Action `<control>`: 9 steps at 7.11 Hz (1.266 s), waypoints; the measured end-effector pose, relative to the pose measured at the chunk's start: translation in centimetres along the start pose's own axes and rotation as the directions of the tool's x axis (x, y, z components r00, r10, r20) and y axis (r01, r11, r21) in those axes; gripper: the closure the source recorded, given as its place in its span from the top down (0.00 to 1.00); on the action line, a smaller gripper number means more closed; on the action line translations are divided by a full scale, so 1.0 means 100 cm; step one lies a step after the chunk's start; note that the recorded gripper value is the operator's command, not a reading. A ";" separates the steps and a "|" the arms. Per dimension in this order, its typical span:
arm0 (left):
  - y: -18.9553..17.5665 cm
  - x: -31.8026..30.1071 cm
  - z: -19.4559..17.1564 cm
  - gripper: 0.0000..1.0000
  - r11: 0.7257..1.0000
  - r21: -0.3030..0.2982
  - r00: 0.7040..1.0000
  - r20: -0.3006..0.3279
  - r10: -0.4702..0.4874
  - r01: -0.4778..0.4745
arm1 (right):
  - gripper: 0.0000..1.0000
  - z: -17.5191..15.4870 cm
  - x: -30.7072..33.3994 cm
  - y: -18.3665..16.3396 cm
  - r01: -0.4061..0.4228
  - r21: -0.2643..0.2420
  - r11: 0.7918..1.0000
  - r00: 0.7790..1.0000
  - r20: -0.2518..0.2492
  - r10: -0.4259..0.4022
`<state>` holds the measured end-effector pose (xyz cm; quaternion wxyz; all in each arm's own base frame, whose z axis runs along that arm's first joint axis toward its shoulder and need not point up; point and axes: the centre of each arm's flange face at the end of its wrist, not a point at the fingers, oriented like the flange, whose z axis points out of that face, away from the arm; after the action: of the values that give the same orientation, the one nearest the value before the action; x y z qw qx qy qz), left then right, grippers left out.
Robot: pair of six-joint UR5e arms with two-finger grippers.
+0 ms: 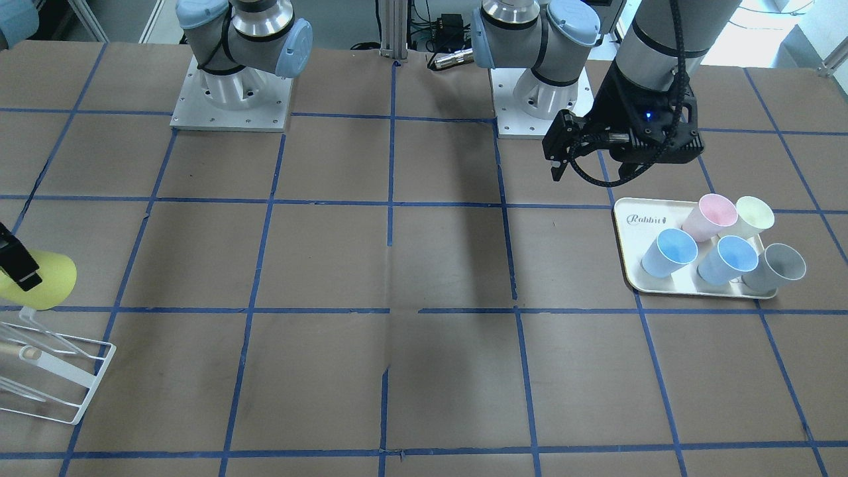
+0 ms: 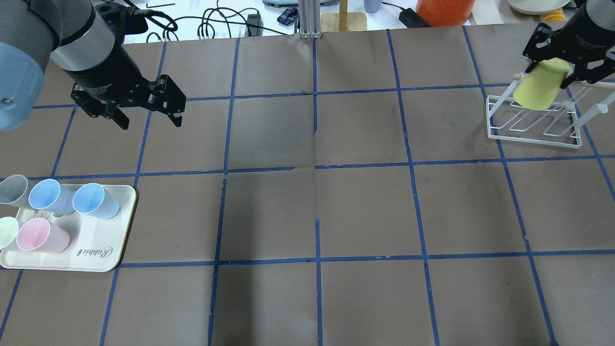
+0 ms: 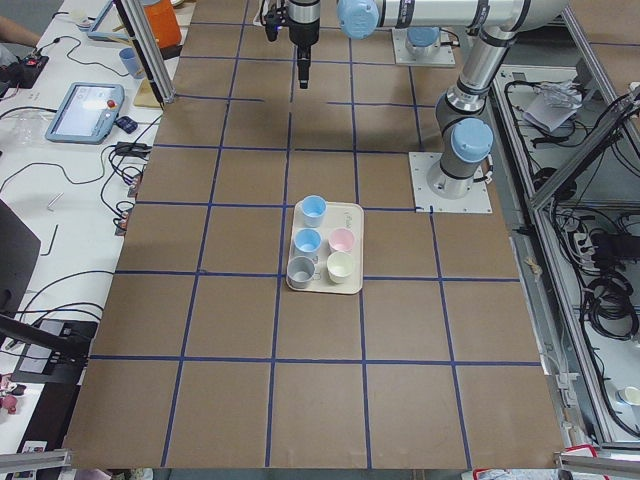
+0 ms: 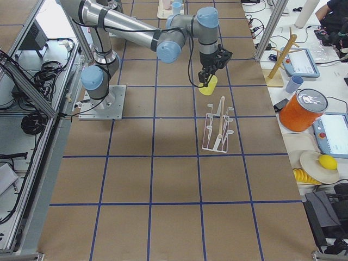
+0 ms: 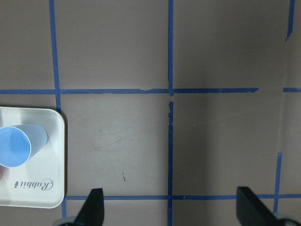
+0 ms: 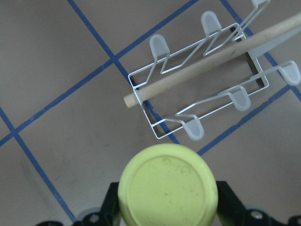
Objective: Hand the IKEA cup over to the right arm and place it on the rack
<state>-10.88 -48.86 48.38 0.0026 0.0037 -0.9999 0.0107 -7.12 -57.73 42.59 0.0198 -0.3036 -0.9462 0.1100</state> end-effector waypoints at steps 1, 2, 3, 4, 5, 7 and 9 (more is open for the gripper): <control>0.000 0.000 0.000 1.00 1.000 0.002 1.000 0.000 0.000 0.000 | 0.00 0.008 0.000 -0.006 -0.003 0.013 1.000 1.000 -0.001 0.003; -0.001 -0.001 0.000 1.00 1.000 0.003 1.000 -0.001 -0.001 0.001 | 0.00 0.012 0.002 -0.009 -0.005 0.021 1.000 1.000 -0.015 0.005; -0.001 -0.001 -0.001 1.00 1.000 0.004 1.000 -0.002 -0.002 0.002 | 0.00 0.016 0.004 -0.012 -0.005 0.031 1.000 0.999 -0.038 0.007; -0.001 -0.001 -0.001 1.00 1.000 0.005 1.000 -0.002 -0.002 0.002 | 0.00 0.024 0.005 -0.016 -0.007 0.036 0.999 0.999 -0.053 0.009; -0.001 -0.001 -0.001 1.00 1.000 0.005 1.000 -0.002 -0.002 0.002 | 0.00 0.033 0.008 -0.020 -0.013 0.035 0.999 0.998 -0.061 0.015; -0.001 -0.001 -0.001 1.00 1.000 0.004 1.000 -0.001 -0.001 0.001 | 0.00 0.040 0.017 -0.027 -0.030 0.031 0.999 0.997 -0.068 0.032; -0.001 -0.001 0.000 1.00 1.000 0.003 1.000 -0.001 -0.001 0.001 | 0.00 0.045 0.019 -0.028 -0.034 0.024 0.999 0.997 -0.066 0.036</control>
<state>-10.79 -48.91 48.40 0.0030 0.0043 -0.9999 0.0121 -10.73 -59.76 38.77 0.0528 -0.3235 -0.9382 0.1109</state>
